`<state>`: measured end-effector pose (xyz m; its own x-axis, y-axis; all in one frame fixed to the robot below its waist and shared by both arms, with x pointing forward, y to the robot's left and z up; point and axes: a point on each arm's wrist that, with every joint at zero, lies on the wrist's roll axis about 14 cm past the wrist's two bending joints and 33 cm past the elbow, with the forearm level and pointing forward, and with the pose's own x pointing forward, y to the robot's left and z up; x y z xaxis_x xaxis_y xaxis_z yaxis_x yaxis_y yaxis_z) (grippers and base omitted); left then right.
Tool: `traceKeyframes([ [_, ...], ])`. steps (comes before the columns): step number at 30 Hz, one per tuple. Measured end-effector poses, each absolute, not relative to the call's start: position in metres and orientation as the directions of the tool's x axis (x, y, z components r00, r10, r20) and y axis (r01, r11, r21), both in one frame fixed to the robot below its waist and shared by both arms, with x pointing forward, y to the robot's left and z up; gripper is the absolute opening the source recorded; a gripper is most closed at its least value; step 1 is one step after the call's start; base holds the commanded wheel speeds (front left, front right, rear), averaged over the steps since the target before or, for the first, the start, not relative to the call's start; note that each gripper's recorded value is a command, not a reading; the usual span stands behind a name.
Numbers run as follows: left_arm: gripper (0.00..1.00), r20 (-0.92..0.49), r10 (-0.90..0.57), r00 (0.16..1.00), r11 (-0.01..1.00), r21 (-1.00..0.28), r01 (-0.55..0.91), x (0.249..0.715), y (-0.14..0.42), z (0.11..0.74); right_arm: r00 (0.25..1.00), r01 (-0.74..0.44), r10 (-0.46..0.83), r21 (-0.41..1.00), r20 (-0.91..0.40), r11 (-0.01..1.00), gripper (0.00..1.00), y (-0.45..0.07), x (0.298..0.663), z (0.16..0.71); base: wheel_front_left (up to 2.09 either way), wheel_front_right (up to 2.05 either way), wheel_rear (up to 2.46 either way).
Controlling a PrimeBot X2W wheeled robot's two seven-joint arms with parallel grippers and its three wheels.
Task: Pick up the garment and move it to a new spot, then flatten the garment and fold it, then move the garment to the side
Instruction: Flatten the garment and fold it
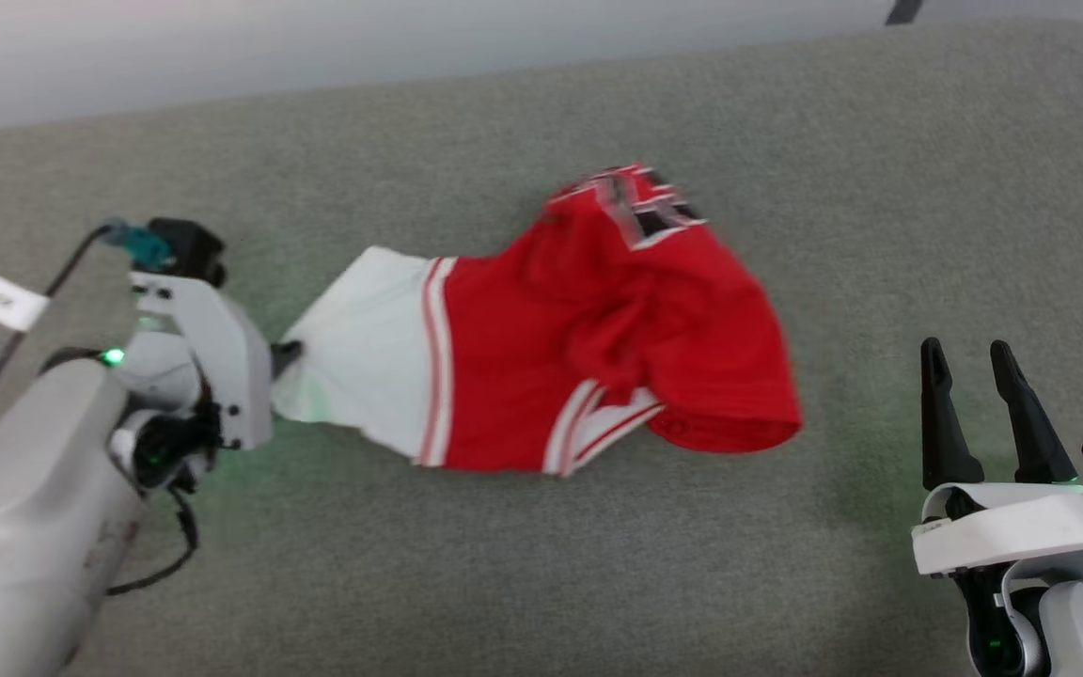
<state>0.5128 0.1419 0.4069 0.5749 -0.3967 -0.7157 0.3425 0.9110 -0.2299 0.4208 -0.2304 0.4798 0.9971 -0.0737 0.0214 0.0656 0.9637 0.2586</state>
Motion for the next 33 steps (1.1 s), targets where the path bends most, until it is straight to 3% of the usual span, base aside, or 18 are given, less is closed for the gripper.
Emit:
traceKeyframes([
  [10, 0.02, -0.698, -0.317, 0.642, 0.946, -0.187, 0.264, 0.505, 0.18, 0.412, 1.0, 0.0, -0.006, 0.24, 0.025, 0.971, 1.0, -0.215, 0.426, 0.482, 0.0, 0.0, 0.0],
  [12, 0.88, -0.665, -0.321, 0.674, 0.946, -0.192, 0.261, 0.508, 0.178, 0.416, 1.0, -0.02, 0.018, 0.223, 0.012, 0.975, 1.0, -0.212, 0.425, 0.479, 0.0, 0.0, 0.0],
  [13, 1.0, -0.648, -0.32, 0.691, 0.947, -0.194, 0.257, 0.509, 0.178, 0.418, 0.999, -0.033, 0.032, 0.212, 0.007, 0.977, 1.0, -0.21, 0.425, 0.478, 0.0, 0.0, 0.0],
  [20, 1.0, -0.436, -0.276, 0.857, 0.958, -0.193, 0.21, 0.506, 0.19, 0.439, 0.972, -0.202, 0.215, 0.128, -0.098, 0.971, 1.0, -0.179, 0.429, 0.471, 0.0, 0.0, 0.0],
  [27, 1.0, -0.243, -0.197, 0.95, 0.975, -0.155, 0.162, 0.471, 0.201, 0.448, 0.793, -0.548, 0.51, -0.026, -0.333, 0.836, 1.0, -0.118, 0.414, 0.453, 0.0, 0.0, 0.0],
  [33, 1.0, -0.072, -0.074, 0.995, 0.979, -0.197, 0.058, 0.443, 0.213, 0.484, 0.668, -0.711, 0.587, -0.16, -0.457, 0.685, 1.0, -0.097, 0.422, 0.456, 0.0, 0.0, 0.0],
])
